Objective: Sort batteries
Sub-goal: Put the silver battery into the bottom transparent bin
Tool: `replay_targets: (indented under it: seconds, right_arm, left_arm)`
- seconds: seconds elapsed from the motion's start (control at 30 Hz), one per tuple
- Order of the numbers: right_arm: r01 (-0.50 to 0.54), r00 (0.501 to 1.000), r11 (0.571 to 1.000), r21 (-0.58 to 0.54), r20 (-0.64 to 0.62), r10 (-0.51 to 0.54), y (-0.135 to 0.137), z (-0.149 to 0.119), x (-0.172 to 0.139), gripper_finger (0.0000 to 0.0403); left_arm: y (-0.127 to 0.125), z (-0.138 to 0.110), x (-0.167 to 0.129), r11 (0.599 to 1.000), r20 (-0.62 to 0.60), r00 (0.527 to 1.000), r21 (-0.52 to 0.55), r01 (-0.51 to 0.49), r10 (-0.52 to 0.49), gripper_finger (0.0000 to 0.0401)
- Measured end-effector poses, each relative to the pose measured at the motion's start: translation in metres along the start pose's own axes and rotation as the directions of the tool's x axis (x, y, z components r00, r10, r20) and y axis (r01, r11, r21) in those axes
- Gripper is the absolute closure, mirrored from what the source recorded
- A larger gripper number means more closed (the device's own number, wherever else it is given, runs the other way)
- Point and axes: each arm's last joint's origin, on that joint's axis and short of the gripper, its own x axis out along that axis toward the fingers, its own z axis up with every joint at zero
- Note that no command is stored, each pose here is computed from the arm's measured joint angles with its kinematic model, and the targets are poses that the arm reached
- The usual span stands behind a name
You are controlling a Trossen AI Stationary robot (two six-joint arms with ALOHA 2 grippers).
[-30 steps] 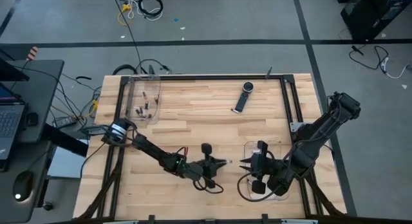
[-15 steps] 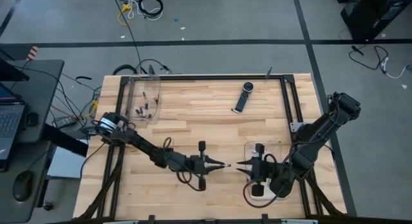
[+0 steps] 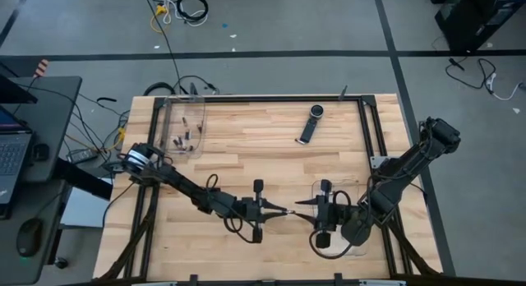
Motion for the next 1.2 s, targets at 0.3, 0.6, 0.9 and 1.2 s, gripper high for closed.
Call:
replay_targets:
  seconds: [0.3, 0.6, 0.9, 1.2]
  right_arm:
    - [-0.003, 1.000, 1.000, 0.008, -0.001, 0.003, 0.000, 0.000, 0.000, 0.0259]
    - [-0.002, 1.000, 1.000, 0.011, -0.001, 0.002, 0.000, 0.000, 0.000, 0.0261]
    - [0.003, 1.000, 1.000, 0.015, -0.002, -0.003, -0.002, 0.000, 0.002, 0.0282]
    - [0.011, 1.000, 1.000, 0.017, -0.012, -0.010, -0.007, 0.002, 0.007, 0.0308]
  left_arm:
    - [0.007, 0.007, 0.007, 1.000, 0.048, 0.999, -0.015, -0.008, 0.009, 0.0380]
    - [0.007, 0.011, 0.010, 1.000, 0.060, 0.998, -0.015, 0.000, 0.001, 0.0380]
    - [0.008, 0.010, 0.011, 1.000, 0.051, 0.999, -0.010, 0.000, 0.001, 0.0380]
    - [0.012, 0.013, 0.015, 1.000, 0.059, 0.998, -0.013, -0.015, 0.016, 0.0380]
